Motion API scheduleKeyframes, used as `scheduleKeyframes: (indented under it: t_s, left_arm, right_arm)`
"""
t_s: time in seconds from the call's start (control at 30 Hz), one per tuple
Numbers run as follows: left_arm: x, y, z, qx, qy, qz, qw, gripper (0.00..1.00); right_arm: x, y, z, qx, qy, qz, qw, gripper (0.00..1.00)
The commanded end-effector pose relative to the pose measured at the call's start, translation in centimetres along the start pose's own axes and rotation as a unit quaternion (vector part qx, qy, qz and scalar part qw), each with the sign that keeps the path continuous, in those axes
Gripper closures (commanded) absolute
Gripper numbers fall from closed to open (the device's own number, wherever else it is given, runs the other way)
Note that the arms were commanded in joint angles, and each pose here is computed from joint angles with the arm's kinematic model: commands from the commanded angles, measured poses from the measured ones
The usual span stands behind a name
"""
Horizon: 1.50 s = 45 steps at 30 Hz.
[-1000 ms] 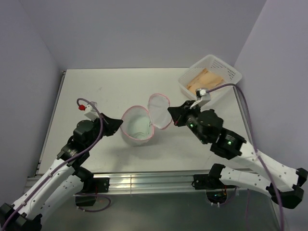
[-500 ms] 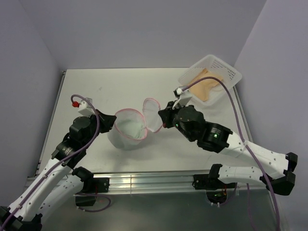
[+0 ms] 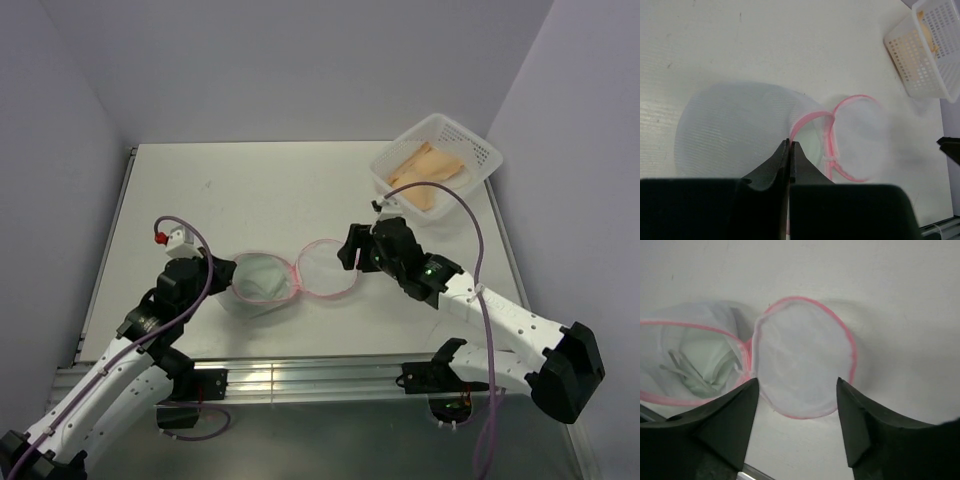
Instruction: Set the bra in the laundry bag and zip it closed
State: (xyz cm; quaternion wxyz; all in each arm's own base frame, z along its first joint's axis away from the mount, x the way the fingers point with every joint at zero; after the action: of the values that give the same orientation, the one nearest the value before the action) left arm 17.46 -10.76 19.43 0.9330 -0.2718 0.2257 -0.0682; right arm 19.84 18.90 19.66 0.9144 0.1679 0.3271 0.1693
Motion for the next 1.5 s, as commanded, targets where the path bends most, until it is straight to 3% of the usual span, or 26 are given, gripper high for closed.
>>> scheduleKeyframes:
  t_s: [0.0, 0.07, 0.2, 0.23, 0.33, 0.47, 0.5, 0.6, 0.77, 1.0, 1.47]
  left_arm:
    - [-0.1, 0.3, 0.1, -0.025, -0.023, 0.003, 0.999, 0.92]
    - [-0.3, 0.4, 0.3, -0.026, -0.027, 0.006, 0.999, 0.85]
    - [-0.9, 0.1, 1.1, -0.027, -0.042, 0.002, 0.999, 0.65]
    - [-1.2, -0.1, 1.6, -0.027, -0.046, 0.000, 0.999, 0.62]
    - [-2.3, -1.0, 2.9, -0.021, -0.061, -0.019, 0.998, 0.50]
    - [-4.7, -2.5, 5.0, -0.003, -0.078, -0.058, 0.995, 0.37]
    - [-5.2, -2.8, 5.5, 0.001, -0.081, -0.067, 0.994, 0.35]
    - [-7.5, -4.2, 7.5, 0.024, -0.105, -0.105, 0.989, 0.32]
    - [-9.0, -4.9, 8.2, 0.074, -0.110, -0.139, 0.981, 0.31]
    - [-8.9, -4.4, 7.6, 0.096, -0.121, -0.154, 0.976, 0.31]
    - [-8.4, -4.1, 7.6, 0.107, -0.124, -0.140, 0.976, 0.32]
  right_arm:
    - [-0.7, 0.4, 4.3, 0.020, -0.053, 0.029, 0.998, 0.27]
    - [-1.2, 0.3, 6.9, 0.024, -0.081, 0.036, 0.996, 0.27]
    - [0.6, -4.9, 12.4, 0.055, -0.150, -0.096, 0.983, 0.31]
    - [0.7, -5.8, 14.0, 0.064, -0.169, -0.121, 0.976, 0.36]
    - [2.8, -10.4, 16.9, 0.093, -0.188, -0.202, 0.957, 0.44]
    - [6.7, -15.2, 18.8, 0.125, -0.165, -0.265, 0.942, 0.49]
    - [7.4, -15.9, 19.2, 0.129, -0.159, -0.276, 0.939, 0.48]
    - [9.7, -17.9, 22.2, 0.138, -0.155, -0.306, 0.929, 0.30]
    - [14.3, -21.6, 21.3, 0.149, -0.086, -0.360, 0.917, 0.15]
    - [17.4, -24.6, 19.7, 0.182, -0.045, -0.380, 0.906, 0.14]
    - [19.8, -27.5, 19.0, 0.236, 0.018, -0.332, 0.913, 0.16]
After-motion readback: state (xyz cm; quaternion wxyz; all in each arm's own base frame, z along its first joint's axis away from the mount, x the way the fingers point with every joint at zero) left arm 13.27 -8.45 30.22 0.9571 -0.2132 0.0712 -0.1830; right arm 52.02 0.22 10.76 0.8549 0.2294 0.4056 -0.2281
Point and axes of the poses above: each gripper's point midway between its finger pads, its own x axis out along the fingers, its own y axis along the line the jaws close on, z = x × y, the point moved 7 cm from there along -x, back along the fingers, and after that the axes turned 3 degrees about x, right-handed, at the moved point
